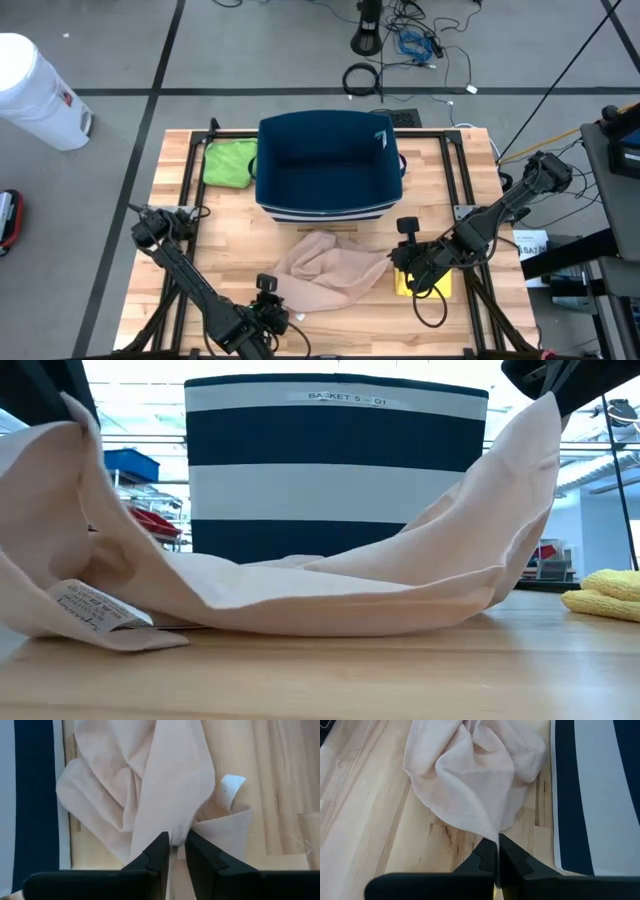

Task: Fold towel
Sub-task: Fold the light brown towel

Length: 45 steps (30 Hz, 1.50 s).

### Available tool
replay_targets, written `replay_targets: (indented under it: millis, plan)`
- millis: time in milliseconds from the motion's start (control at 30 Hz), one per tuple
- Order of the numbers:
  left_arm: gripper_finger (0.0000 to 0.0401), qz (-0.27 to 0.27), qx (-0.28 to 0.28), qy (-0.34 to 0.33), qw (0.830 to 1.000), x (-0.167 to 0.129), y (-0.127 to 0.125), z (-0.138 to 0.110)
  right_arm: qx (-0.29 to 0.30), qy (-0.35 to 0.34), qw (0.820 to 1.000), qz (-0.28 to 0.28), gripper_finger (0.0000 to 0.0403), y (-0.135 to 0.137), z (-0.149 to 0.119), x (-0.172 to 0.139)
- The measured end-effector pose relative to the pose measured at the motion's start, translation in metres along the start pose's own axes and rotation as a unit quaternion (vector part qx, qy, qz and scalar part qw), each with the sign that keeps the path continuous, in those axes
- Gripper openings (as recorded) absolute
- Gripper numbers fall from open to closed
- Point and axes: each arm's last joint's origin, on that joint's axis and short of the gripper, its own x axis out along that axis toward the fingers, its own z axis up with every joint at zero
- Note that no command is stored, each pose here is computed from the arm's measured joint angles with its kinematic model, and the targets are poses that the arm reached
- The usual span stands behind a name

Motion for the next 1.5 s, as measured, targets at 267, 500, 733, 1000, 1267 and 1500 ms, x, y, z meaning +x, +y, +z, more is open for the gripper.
replay_targets:
  millis: [267,500,733,1000,1267,1500]
  plan:
    - [0.0076,-0.016,0.001,0.010,1.000,-0.0005,-0.0015,-0.0009,0.000,0.000,1.000,0.000,0.0000,0.0000,0.0000,0.0001]
    - [0.0076,-0.024,-0.002,0.002,1.000,-0.0061,-0.0016,0.0037,0.000,0.000,1.000,0.000,0.0000,0.0000,0.0000,0.0001]
    - [0.0103,-0.038,-0.009,0.011,0.999,-0.0055,-0.0010,0.0045,-0.001,0.000,1.000,0.000,0.0000,0.0000,0.0000,0.0001]
    - [0.0124,-0.063,-0.017,0.029,0.997,-0.0039,-0.0003,0.0049,0.000,0.000,1.000,0.000,0.0000,0.0000,0.0000,0.0001]
    - [0.0124,-0.075,-0.016,0.029,0.997,-0.0042,-0.0016,0.0058,0.000,0.000,1.000,0.000,0.0000,0.0000,0.0000,0.0001]
    - [0.0124,-0.080,-0.015,0.019,0.996,-0.0036,-0.0018,0.0085,0.000,0.000,1.000,0.000,0.0000,0.0000,0.0000,0.0001]
